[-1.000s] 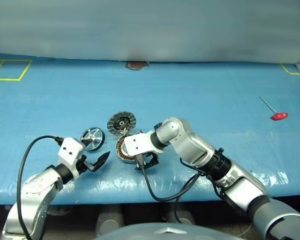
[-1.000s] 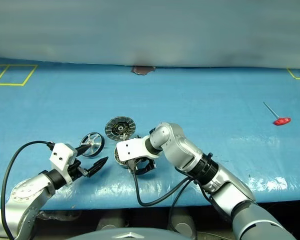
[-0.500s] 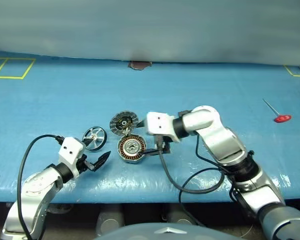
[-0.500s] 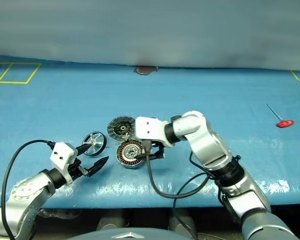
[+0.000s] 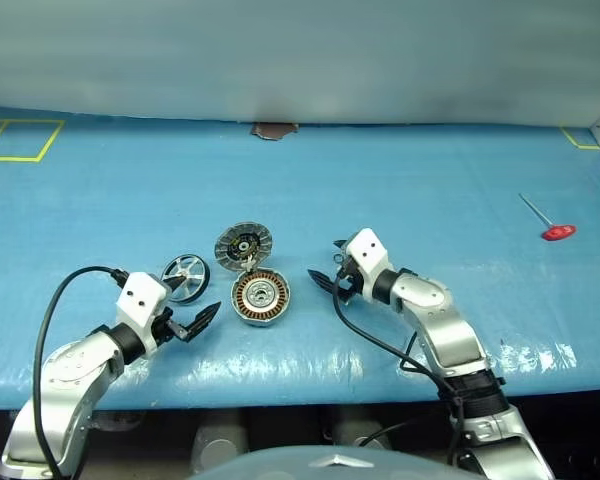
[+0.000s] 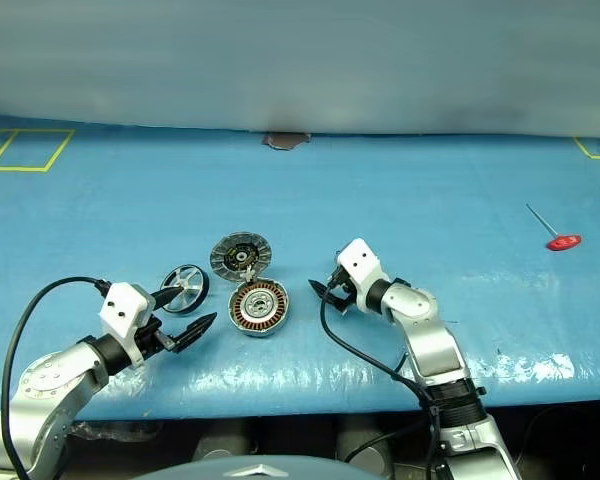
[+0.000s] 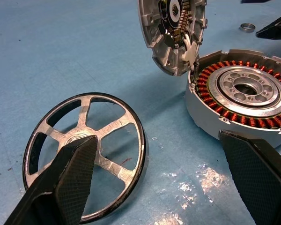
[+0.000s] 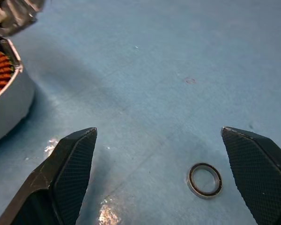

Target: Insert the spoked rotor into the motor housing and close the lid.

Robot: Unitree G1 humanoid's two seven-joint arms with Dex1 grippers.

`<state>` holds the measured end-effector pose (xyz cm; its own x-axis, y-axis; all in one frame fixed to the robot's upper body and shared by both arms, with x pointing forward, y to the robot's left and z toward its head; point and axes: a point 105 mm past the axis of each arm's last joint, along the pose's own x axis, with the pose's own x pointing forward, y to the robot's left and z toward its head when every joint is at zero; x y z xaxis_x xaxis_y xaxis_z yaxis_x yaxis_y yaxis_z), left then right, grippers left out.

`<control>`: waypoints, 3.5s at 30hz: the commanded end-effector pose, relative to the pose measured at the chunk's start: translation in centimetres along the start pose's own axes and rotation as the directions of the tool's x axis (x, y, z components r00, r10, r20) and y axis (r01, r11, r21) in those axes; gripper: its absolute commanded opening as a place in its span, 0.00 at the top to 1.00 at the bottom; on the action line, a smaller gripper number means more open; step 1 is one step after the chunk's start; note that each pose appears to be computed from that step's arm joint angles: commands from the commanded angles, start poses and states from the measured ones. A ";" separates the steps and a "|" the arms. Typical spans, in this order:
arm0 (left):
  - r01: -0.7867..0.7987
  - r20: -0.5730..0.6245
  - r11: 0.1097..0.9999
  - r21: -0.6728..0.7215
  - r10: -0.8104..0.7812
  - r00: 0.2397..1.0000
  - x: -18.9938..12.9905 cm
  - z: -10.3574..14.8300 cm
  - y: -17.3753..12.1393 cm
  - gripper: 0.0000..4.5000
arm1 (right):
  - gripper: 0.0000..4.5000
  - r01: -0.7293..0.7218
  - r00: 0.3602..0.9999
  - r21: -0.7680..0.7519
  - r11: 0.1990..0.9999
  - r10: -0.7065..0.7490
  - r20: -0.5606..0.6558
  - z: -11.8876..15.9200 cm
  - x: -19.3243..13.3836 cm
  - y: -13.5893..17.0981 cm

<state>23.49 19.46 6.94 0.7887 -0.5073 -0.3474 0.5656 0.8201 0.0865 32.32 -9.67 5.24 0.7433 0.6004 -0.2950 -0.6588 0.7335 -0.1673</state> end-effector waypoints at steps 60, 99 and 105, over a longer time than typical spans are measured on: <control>-0.024 0.034 0.999 0.024 0.023 0.999 -1.1 0.8 -0.2 0.00 | 0.83 -0.370 0.923 -0.004 0.929 0.368 0.113 6.0 1.2 10.7; -0.012 0.049 0.999 0.037 0.010 0.999 -0.8 1.1 -0.2 0.00 | 0.50 -0.389 0.917 0.072 0.918 0.379 0.120 5.1 1.1 11.1; -0.014 0.051 0.999 0.036 0.013 0.999 -0.9 1.1 -0.2 0.00 | 0.50 -0.399 0.901 0.064 0.915 0.379 0.213 7.9 0.1 11.0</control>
<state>22.86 19.93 6.93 0.7990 -0.4913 -0.3467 0.5508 0.8294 0.0940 26.22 0.85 8.86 0.4419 0.8749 -0.1982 -0.8889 0.4568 0.0345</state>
